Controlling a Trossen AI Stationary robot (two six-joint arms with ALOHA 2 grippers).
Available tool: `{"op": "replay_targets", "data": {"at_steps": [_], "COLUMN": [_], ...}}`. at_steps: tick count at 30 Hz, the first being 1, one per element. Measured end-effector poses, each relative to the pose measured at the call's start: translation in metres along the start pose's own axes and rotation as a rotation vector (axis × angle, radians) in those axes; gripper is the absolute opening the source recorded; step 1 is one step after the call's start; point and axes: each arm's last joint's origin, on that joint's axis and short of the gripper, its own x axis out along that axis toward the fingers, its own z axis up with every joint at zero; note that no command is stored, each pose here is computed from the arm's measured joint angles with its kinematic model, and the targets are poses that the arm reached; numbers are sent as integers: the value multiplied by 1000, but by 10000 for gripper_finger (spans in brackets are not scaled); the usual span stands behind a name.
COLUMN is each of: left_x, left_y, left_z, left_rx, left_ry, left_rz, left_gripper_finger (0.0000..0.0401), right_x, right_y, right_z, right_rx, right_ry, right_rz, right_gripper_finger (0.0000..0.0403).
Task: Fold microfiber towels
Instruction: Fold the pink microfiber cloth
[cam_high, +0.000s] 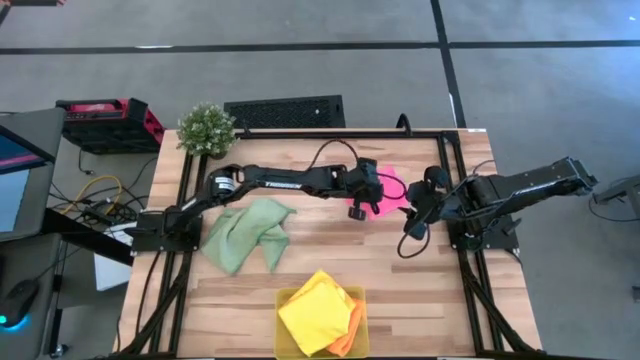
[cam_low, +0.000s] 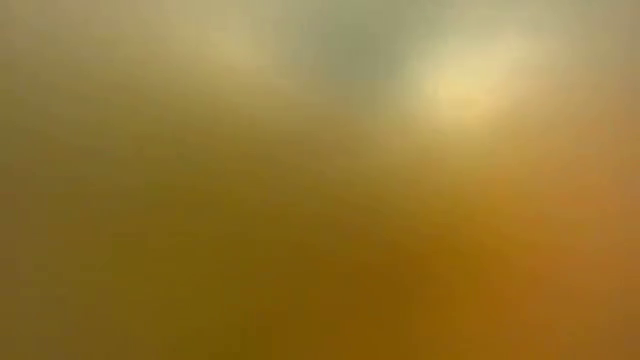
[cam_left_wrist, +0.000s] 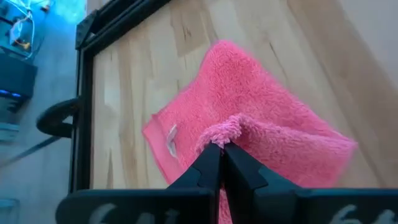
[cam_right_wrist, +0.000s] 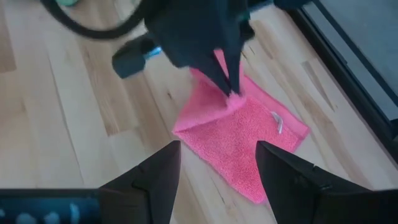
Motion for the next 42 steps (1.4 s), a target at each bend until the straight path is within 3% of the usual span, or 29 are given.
{"op": "replay_targets", "data": {"at_steps": [8, 12, 25, 30, 42], "left_x": [11, 9, 25, 43, 48], "left_y": [16, 20, 28, 18, 11], "left_z": [27, 30, 24, 16, 16], "left_rx": [43, 72, 60, 81, 88], "left_ry": [-101, -157, -227, -214, -153], "left_rz": [52, 26, 88, 85, 171], "left_gripper_finger": [0, 0, 0, 0, 8], "right_x": [0, -2, -7, -7, -7], "right_y": [0, -1, -5, -5, -5], "right_z": [0, -1, -2, -3, -3], "right_rx": [-1, -3, 14, 10, 10], "right_ry": [2, 3, -24, -18, -18], "right_rz": [2, 3, 15, 13, 13], "right_gripper_finger": [233, 233, 233, 233, 233]}}
